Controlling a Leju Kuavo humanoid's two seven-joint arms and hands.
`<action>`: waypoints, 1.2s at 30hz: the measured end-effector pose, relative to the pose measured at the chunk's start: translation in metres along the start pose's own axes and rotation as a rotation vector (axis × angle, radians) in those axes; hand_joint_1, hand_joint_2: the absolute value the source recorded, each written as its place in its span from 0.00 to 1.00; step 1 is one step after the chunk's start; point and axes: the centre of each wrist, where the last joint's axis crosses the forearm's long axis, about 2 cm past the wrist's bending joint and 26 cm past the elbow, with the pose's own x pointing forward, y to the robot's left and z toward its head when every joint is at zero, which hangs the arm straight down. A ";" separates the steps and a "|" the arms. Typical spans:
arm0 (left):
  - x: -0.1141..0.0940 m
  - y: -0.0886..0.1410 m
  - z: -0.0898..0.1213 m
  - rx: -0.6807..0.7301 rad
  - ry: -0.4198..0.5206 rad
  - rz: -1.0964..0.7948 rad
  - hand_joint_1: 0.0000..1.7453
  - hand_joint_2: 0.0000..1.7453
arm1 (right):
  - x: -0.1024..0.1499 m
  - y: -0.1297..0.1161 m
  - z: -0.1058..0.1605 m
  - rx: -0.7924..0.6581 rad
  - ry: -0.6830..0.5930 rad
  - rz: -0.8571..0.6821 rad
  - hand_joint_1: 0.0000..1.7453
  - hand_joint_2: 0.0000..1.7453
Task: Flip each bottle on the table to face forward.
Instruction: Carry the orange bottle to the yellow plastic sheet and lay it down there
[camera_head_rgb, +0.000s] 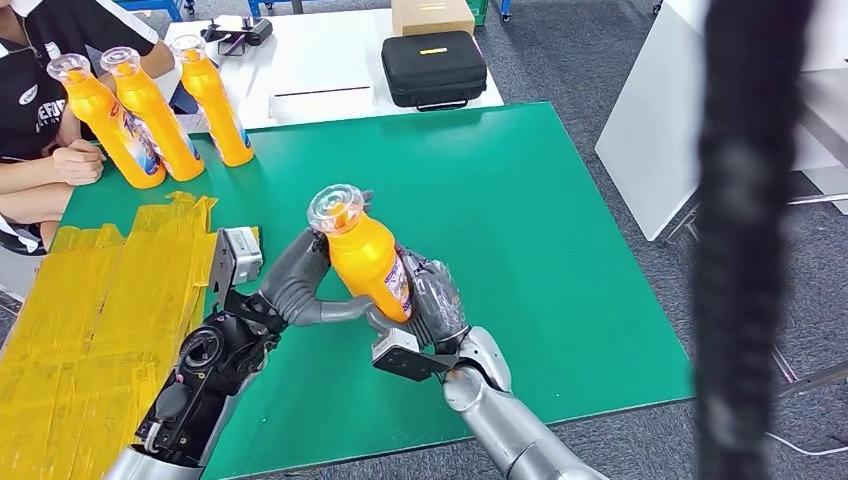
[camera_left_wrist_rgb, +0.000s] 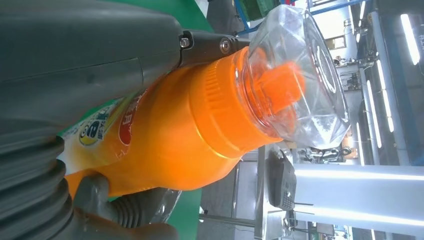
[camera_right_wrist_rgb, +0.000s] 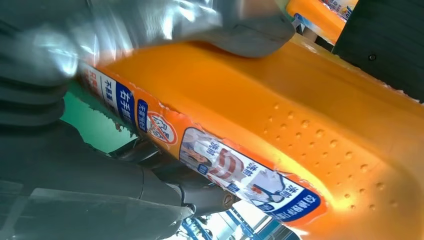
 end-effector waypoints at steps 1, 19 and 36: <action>0.000 0.000 0.000 -0.002 0.000 0.000 0.00 1.00 | 0.000 0.000 0.000 0.004 0.000 -0.003 1.00 1.00; -0.002 -0.004 0.000 0.014 -0.005 0.029 0.00 1.00 | 0.033 0.014 -0.010 0.035 -0.142 -0.019 1.00 1.00; -0.006 -0.003 0.005 0.086 -0.015 0.073 1.00 1.00 | 0.036 0.015 -0.008 0.033 -0.134 -0.027 1.00 1.00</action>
